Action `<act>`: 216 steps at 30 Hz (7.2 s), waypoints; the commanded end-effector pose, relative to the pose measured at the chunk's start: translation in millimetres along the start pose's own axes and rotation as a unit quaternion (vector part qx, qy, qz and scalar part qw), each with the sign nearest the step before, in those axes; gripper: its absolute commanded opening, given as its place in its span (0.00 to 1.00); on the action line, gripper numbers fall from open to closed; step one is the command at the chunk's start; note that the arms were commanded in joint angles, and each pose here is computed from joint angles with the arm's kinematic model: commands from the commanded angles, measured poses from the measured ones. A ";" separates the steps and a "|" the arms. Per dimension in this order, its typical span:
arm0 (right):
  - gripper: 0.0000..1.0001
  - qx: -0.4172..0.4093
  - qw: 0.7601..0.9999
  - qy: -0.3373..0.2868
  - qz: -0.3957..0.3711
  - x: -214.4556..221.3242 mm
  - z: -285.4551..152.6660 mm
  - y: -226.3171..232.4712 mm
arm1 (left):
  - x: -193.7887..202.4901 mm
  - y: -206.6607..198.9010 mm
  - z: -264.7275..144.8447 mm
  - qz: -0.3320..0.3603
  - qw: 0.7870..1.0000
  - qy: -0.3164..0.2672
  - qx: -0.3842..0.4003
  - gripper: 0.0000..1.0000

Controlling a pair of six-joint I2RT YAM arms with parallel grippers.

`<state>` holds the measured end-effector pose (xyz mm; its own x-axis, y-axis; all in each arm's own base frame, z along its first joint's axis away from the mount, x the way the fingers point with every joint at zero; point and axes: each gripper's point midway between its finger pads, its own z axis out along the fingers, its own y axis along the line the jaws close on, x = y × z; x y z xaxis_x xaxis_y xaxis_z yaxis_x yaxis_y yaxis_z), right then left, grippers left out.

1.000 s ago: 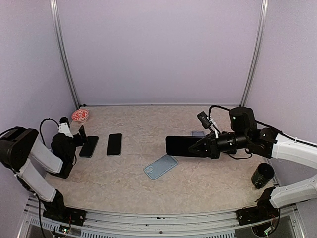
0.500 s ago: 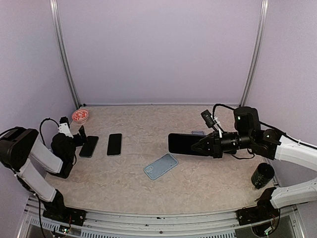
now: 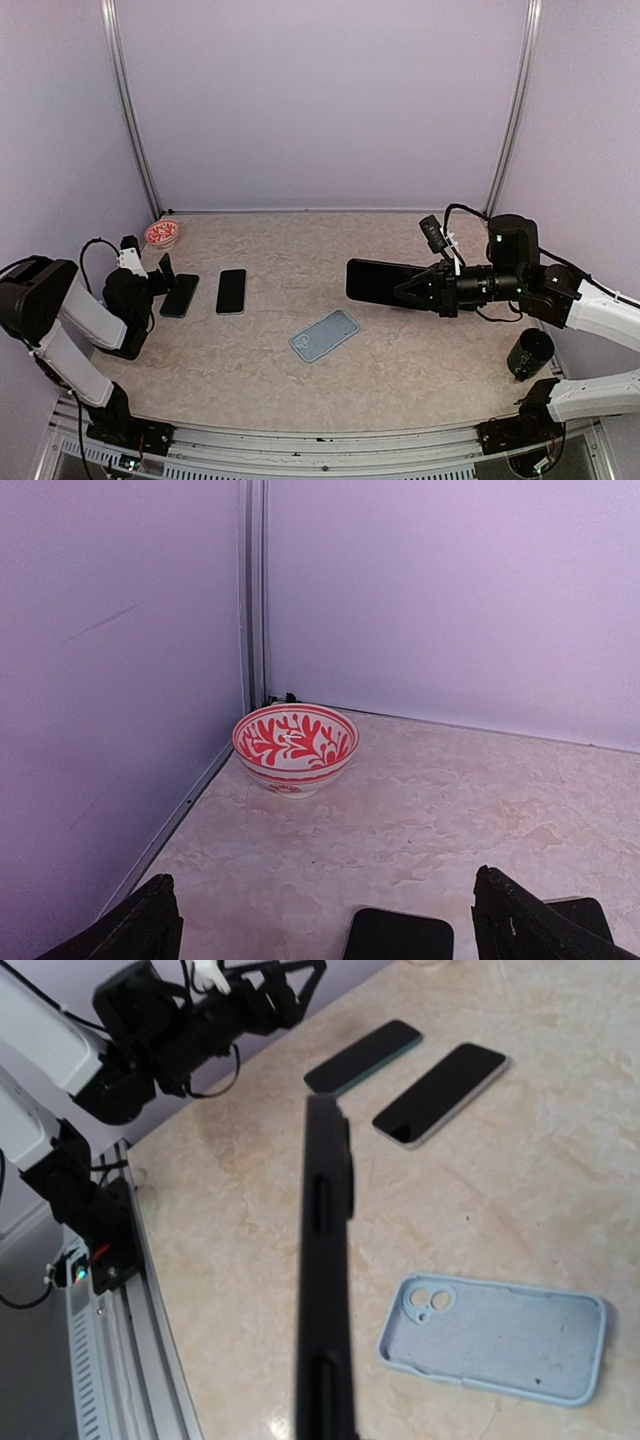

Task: Put the phone into the phone case
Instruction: Adjust the phone case at the center of the board.

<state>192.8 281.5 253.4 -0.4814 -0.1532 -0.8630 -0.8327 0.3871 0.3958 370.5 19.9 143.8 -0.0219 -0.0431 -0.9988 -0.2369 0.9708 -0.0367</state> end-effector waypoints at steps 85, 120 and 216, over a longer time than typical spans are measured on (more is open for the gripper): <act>0.00 0.037 0.999 -0.027 0.012 -12.5 -3.9 -26.8 | -11.9 -0.4 2.8 -0.008 1.000 -0.020 0.003 0.99; 0.00 0.033 0.999 -0.006 0.032 -8.2 10.9 -35.0 | -11.4 -0.4 2.9 -0.008 1.000 -0.019 0.004 0.99; 0.00 0.208 0.964 0.137 0.089 50.4 74.8 -168.5 | 104.0 -340.0 -237.8 -0.266 0.768 0.540 0.217 0.99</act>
<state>321.5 274.1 120.1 -0.7212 -0.2889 -0.6296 -0.5741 0.7579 0.3098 208.2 -356.0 49.5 -0.8830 -0.4171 -0.2153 -0.1943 0.7423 -0.6412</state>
